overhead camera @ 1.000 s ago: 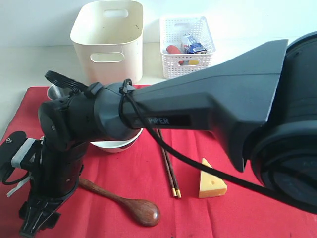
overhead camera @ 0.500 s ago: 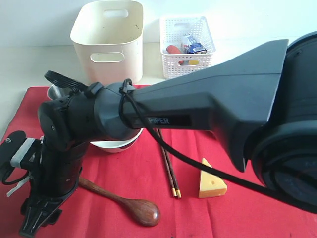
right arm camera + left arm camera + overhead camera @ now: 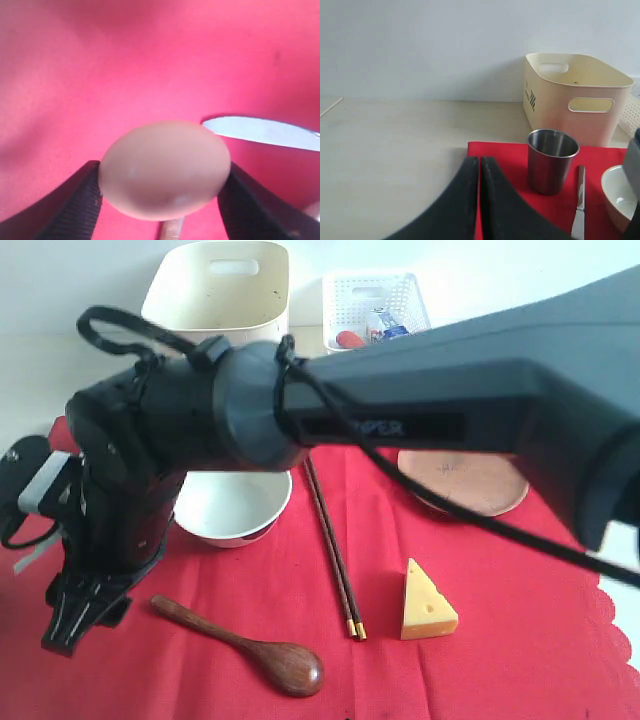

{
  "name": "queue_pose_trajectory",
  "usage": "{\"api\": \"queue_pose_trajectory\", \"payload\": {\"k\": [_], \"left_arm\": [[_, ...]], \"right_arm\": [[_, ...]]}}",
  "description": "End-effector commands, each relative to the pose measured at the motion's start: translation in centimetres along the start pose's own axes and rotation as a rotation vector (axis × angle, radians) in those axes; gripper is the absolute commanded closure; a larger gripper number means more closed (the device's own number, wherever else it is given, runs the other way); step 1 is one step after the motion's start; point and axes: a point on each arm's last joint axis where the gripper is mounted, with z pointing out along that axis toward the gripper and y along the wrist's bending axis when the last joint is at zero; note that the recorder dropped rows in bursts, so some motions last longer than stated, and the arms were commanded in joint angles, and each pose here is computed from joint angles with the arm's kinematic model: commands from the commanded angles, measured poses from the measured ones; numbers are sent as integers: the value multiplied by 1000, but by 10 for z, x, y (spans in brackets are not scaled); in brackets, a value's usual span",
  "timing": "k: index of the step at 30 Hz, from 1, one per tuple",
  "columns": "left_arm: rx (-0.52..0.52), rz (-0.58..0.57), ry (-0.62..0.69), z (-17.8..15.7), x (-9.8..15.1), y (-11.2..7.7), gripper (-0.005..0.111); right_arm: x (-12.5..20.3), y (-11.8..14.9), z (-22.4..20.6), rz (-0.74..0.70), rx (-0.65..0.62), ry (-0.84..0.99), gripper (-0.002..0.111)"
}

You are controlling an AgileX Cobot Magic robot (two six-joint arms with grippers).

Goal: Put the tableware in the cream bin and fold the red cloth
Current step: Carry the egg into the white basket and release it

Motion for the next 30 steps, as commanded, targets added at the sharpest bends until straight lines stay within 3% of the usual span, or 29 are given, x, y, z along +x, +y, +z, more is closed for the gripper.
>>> {"api": "queue_pose_trajectory", "payload": {"k": [1,6,12,18,23,30], "left_arm": [[-1,-6,-7,-1,-1,0,103],[-1,-6,-7,-1,-1,0,103],[-1,-6,-7,-1,-1,0,103],[-1,-6,-7,-1,-1,0,103],[-1,-6,-7,-1,-1,0,103],[-1,-6,-7,-1,-1,0,103]], "right_arm": [[-6,-26,-45,45,60,-97,108],[-1,-64,-91,122,129,-179,108],[17,-112,-114,244,199,-212,108],[42,-162,-129,366,287,-255,108],[82,-219,-148,512,402,-306,108],[131,-281,-116,694,512,-357,108]]}}
